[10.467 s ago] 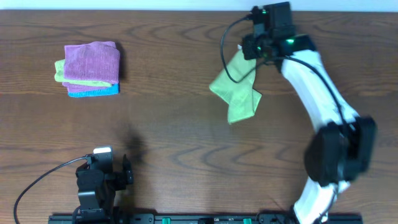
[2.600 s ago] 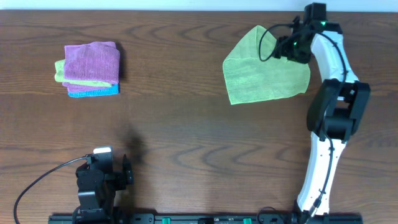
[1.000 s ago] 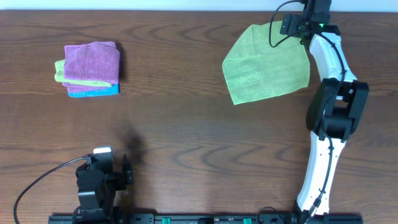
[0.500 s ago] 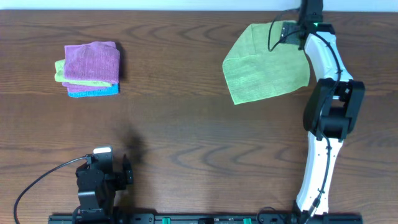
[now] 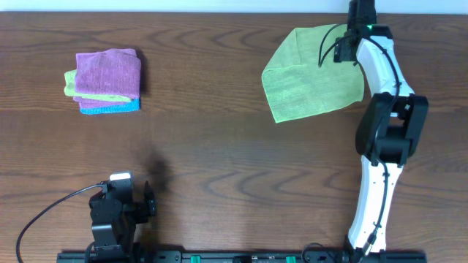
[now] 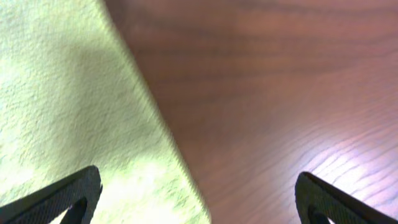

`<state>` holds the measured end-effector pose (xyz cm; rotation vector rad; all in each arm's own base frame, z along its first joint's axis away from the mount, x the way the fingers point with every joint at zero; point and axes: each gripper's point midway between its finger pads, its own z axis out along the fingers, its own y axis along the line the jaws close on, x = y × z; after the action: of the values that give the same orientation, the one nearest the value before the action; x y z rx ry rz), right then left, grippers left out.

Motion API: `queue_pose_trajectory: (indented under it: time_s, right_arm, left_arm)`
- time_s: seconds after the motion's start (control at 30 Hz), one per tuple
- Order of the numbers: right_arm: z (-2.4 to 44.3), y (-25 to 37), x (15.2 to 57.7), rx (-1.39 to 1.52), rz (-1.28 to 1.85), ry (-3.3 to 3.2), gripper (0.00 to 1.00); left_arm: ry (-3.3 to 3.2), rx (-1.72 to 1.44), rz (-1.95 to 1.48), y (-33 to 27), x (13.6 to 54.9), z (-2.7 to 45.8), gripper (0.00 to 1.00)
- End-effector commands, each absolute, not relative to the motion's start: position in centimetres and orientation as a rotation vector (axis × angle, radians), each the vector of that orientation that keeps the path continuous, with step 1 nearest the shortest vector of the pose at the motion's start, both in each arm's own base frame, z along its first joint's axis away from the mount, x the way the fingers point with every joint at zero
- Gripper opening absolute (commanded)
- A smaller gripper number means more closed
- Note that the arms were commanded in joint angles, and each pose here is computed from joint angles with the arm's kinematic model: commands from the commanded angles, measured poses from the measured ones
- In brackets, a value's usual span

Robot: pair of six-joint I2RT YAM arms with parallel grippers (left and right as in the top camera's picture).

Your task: Fold the cloth

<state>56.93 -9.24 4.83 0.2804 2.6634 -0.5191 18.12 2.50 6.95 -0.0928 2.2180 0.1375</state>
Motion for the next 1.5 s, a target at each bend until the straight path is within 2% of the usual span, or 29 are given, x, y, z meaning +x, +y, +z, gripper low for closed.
queue_pose_trajectory:
  time_s: [0.0, 0.2, 0.37, 0.6, 0.83, 1.17, 1.47]
  right_arm:
    - [11.4, -7.3, 56.3, 0.337, -0.322, 2.611, 0.99]
    - [14.3, -8.7, 49.7, 0.615, -0.041, 2.749, 0.99]
    - [13.1, -11.5, 46.2, 0.774, 0.118, 2.833, 0.99]
    - [11.1, -11.4, 46.5, 0.819, 0.428, 2.792, 0.99]
    - [6.5, -9.1, 45.6, 0.835, 0.633, 2.808, 0.98]
    - [3.7, -8.6, 46.7, 0.813, 0.693, 2.733, 0.77]
    - [2.8, -8.7, 47.5, 0.846, 0.709, 2.678, 0.70]
  left_arm:
    - [2.245, -0.088, 0.159, 2.7, 17.8, 6.0, 0.95]
    - [2.245, -0.088, 0.159, 2.7, 17.8, 6.0, 0.95]
    - [2.245, -0.088, 0.159, 2.7, 17.8, 6.0, 0.95]
    - [2.245, -0.088, 0.159, 2.7, 17.8, 6.0, 0.96]
    - [2.245, -0.088, 0.159, 2.7, 17.8, 6.0, 0.95]
    - [2.245, -0.088, 0.159, 2.7, 17.8, 6.0, 0.95]
    - [2.245, -0.088, 0.159, 2.7, 17.8, 6.0, 0.95]
